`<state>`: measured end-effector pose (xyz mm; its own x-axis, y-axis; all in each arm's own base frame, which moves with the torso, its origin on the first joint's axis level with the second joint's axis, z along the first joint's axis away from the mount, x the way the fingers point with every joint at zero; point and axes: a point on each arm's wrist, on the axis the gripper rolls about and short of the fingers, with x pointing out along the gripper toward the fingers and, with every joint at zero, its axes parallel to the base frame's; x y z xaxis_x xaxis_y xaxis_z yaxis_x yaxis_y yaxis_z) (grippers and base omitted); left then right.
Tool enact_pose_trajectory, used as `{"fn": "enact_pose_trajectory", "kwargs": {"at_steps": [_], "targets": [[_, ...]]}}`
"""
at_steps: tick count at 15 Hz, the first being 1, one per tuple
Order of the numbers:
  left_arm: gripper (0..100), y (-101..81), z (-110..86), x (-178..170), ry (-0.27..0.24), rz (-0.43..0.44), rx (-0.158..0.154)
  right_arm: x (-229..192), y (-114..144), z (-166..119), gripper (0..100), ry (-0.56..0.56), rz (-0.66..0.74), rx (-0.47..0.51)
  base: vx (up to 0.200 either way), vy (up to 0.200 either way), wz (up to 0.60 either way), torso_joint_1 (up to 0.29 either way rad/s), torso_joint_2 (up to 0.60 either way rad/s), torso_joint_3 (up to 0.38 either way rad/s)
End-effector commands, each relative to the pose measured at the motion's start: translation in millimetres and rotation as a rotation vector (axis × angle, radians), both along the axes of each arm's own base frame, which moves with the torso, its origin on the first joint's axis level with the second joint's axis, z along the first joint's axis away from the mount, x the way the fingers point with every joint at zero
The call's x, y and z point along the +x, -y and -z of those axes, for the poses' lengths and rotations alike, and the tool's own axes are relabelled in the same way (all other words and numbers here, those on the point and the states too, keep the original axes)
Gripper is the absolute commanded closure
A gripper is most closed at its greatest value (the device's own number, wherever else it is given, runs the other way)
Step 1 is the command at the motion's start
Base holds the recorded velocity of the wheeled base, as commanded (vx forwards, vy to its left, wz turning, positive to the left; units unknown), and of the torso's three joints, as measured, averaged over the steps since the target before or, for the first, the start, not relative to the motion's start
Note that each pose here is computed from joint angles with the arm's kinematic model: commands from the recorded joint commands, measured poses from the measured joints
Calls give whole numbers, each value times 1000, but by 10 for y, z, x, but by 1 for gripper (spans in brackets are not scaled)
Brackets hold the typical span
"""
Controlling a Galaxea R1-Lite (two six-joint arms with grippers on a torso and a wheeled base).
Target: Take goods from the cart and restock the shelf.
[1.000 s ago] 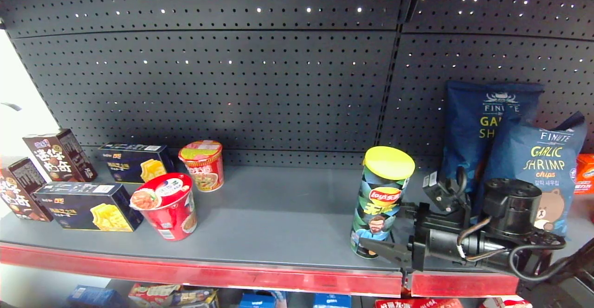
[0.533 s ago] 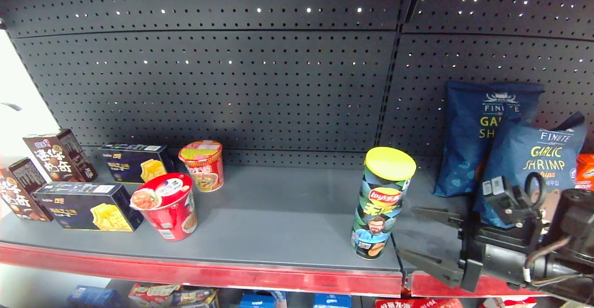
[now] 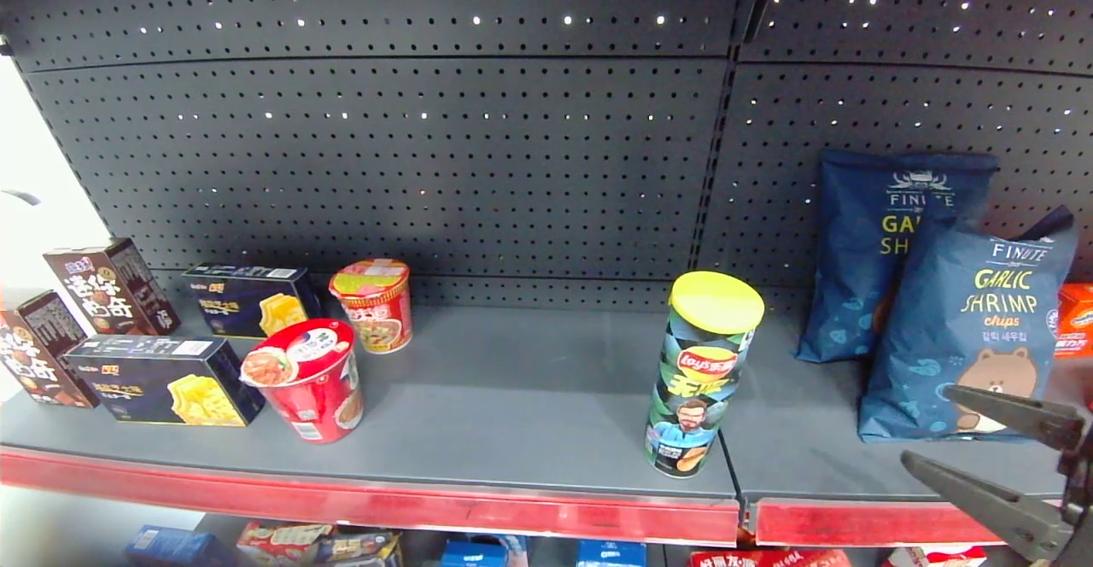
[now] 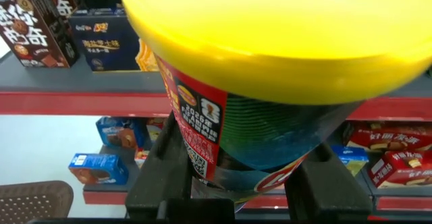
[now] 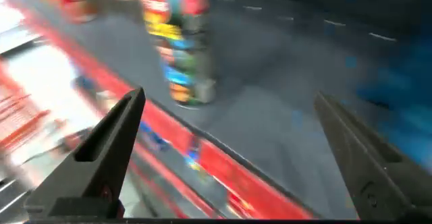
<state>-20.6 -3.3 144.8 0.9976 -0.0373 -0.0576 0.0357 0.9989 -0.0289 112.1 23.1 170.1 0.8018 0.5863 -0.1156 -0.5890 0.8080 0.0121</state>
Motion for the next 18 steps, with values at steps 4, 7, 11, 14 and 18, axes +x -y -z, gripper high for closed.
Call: {"fn": "enact_pose_trajectory", "kwargs": {"at_steps": [4, 7, 11, 14, 18], "targets": [[100, 0, -16, -5, 13, 9, -1, -671, 182, -30, 0, 84, 440, -32, 0, 0, 0, 0, 0, 0], [100, 5, -331, -38, 82, 56, 4, -937, 219, 202, 0, 120, 569, -32, 0, 0, 0, 0, 0, 0], [100, 10, -751, 151, 88, 173, 12, -1239, 226, 588, 0, 128, 605, -32, 0, 0, 0, 0, 0, 0], [100, 31, -828, 308, 89, 260, 56, -1387, 236, 865, 0, 121, 650, -38, 0, 0, 0, 0, 0, 0], [100, 62, -878, 580, 48, 390, 45, -1381, 245, 873, 0, 132, 689, -31, 0, 0, 0, 0, 0, 0]]}}
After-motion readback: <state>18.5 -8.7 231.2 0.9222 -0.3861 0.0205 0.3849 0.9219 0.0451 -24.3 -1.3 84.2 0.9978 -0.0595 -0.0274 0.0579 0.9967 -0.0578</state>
